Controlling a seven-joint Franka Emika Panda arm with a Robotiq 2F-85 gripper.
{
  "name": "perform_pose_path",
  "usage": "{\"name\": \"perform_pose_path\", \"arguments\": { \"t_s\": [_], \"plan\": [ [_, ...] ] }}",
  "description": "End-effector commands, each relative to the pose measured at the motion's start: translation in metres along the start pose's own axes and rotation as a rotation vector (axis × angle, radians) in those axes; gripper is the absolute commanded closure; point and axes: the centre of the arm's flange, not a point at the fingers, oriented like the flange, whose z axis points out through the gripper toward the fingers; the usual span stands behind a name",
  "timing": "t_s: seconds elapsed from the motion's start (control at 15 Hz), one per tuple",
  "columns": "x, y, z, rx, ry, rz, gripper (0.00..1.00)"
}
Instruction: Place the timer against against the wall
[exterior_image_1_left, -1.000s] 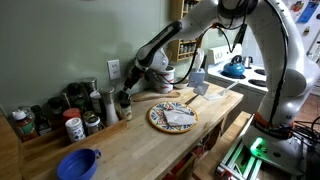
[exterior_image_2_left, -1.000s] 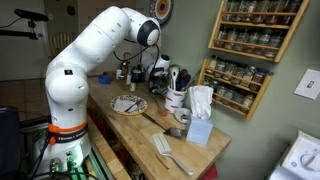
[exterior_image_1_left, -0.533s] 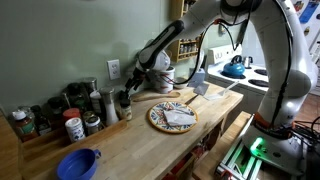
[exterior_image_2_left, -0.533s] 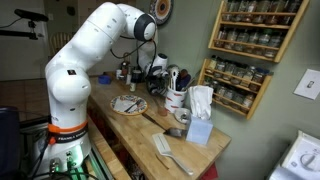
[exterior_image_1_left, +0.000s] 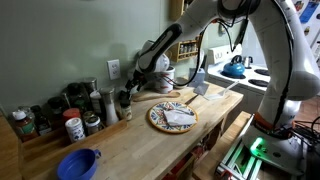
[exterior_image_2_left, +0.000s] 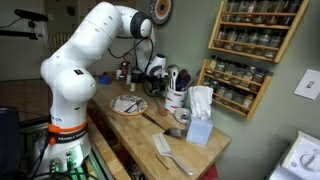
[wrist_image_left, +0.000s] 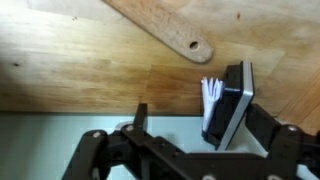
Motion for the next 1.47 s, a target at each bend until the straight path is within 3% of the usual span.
{"name": "perform_pose_path", "arguments": {
  "t_s": [0.0,0.33,0.8,1.2,1.4],
  "plan": [
    [0.002,0.001,0.002,-0.074,-0.019,0.077,0.00],
    [0.003,0.014,0.008,-0.143,-0.055,0.173,0.00],
    [0.003,0.018,0.013,-0.148,-0.147,0.249,0.00],
    [-0.002,-0.038,0.012,-0.188,-0.122,-0.100,0.00],
    [-0.007,-0.061,0.013,-0.249,-0.101,-0.249,0.00]
  ]
}}
